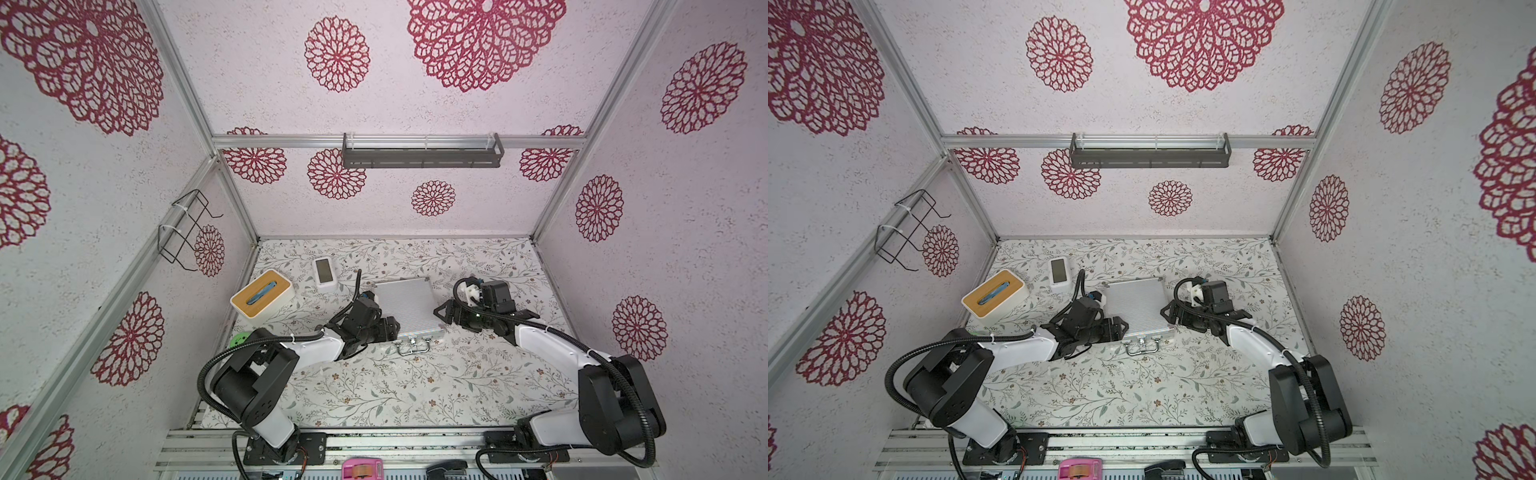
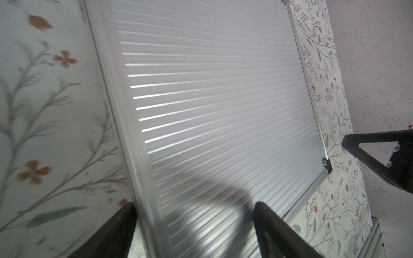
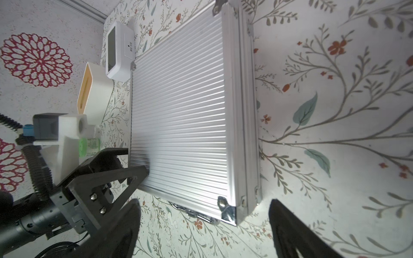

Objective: Close the poker set cases
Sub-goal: Move the poker set case to the center of the board, then adjust the poker set case at the center of the board.

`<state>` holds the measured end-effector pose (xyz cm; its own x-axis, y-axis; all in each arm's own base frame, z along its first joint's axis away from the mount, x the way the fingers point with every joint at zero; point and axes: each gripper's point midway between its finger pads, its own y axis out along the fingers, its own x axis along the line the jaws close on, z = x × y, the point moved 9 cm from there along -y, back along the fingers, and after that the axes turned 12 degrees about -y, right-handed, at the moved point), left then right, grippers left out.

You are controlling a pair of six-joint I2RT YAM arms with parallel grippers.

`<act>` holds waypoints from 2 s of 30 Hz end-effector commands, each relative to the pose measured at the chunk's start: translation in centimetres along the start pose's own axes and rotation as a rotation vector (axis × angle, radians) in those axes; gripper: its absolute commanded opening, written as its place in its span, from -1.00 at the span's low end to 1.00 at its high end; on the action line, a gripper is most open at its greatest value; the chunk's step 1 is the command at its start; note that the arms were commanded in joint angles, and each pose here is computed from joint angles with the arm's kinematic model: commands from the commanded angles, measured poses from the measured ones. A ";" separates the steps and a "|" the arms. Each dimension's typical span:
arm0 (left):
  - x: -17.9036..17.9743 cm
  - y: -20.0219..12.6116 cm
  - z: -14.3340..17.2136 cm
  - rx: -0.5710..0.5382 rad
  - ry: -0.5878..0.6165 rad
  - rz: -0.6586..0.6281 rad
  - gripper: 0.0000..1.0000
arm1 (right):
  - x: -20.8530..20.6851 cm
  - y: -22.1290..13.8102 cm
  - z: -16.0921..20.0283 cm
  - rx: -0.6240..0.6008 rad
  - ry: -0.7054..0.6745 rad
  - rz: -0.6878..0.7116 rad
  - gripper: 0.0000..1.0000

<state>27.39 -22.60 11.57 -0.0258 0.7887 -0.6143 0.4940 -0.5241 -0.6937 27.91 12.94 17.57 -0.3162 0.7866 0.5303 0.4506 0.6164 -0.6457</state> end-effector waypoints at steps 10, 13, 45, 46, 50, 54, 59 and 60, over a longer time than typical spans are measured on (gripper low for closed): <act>-4.3 -7.2 -7.9 -0.159 0.188 -0.183 0.78 | -0.6 -2.2 1.8 -0.088 0.084 0.068 0.60; -5.0 -6.2 -11.9 -0.151 0.242 -0.186 0.79 | -0.3 -1.6 2.1 -0.105 0.110 0.028 0.57; -1.5 5.1 -13.4 0.334 0.346 -0.115 0.57 | -1.8 6.0 0.3 0.024 0.084 0.015 0.48; -1.2 4.8 -13.1 0.336 0.341 -0.120 0.57 | -1.8 6.3 0.1 0.031 0.079 0.011 0.48; -1.1 4.4 -13.3 0.312 0.362 -0.154 0.55 | -1.6 6.2 0.0 0.039 0.070 -0.002 0.48; -1.1 4.9 -14.0 0.327 0.386 -0.190 0.59 | -1.1 4.7 0.7 0.028 0.071 0.035 0.48; -1.8 5.2 -14.8 0.297 0.416 -0.166 0.62 | 0.1 2.4 2.7 0.013 0.078 0.055 0.48; -1.9 5.3 -14.9 0.299 0.417 -0.165 0.61 | 0.4 2.2 2.9 0.007 0.081 0.046 0.48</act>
<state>42.72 -21.72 15.26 0.2660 0.9019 -0.3404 0.2586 -0.4069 -0.8761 27.40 14.70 13.71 -0.2239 0.8051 0.5492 0.4363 0.5867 -0.6822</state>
